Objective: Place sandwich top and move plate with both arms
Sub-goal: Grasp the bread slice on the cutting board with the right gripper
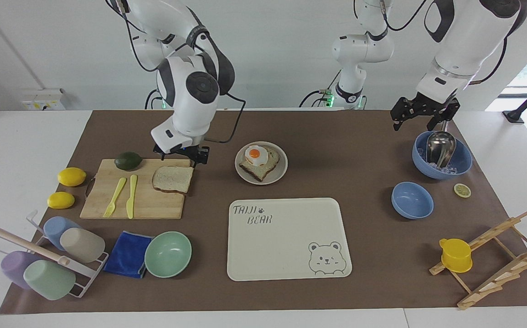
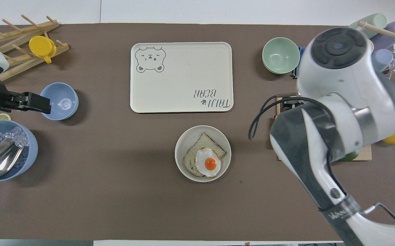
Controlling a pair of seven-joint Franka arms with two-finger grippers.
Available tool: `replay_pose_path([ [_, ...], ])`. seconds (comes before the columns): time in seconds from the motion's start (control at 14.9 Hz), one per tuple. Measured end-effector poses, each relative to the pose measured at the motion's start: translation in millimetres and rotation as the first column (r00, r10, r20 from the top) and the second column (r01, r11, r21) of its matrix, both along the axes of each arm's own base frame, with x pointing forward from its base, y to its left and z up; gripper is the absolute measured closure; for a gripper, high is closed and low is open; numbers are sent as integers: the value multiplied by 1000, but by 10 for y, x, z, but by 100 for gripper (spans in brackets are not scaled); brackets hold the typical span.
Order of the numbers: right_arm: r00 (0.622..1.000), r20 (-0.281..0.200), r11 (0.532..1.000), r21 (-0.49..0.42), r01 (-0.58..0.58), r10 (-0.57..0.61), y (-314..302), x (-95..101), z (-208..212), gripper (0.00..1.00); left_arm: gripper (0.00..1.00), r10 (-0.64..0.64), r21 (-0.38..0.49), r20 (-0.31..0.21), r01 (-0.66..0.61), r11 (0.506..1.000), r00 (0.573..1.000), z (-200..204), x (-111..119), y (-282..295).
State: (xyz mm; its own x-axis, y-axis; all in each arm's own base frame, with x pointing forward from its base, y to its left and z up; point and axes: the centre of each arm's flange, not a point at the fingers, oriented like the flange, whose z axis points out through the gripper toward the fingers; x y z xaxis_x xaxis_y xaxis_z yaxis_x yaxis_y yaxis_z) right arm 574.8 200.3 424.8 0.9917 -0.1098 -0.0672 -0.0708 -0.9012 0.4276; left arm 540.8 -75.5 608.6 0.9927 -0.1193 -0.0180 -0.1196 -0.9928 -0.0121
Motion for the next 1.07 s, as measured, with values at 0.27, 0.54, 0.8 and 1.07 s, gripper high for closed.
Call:
replay_pose_path([
  [0.27, 1000, 3, 995, -95, 12, -12, 322, -1, -703, 0, 0, 0, 0, 0, 0, 1000, 1000, 0, 0, 0],
  [0.54, 1000, -16, 994, -114, 8, -10, 293, -35, -918, 0, 0, 0, 0, 0, 0, 1000, 1000, 0, 0, 0],
  [0.8, 999, -35, 994, -108, -9, 6, 211, -166, -1162, 6, 0, 0, 0, 0, 0, 1000, 1000, 0, 0, 0],
  [1.07, 999, -54, 994, -112, -14, 8, 98, -297, -1305, 12, 0, 0, 0, 0, 0, 1000, 1000, 0, 0, 0],
])
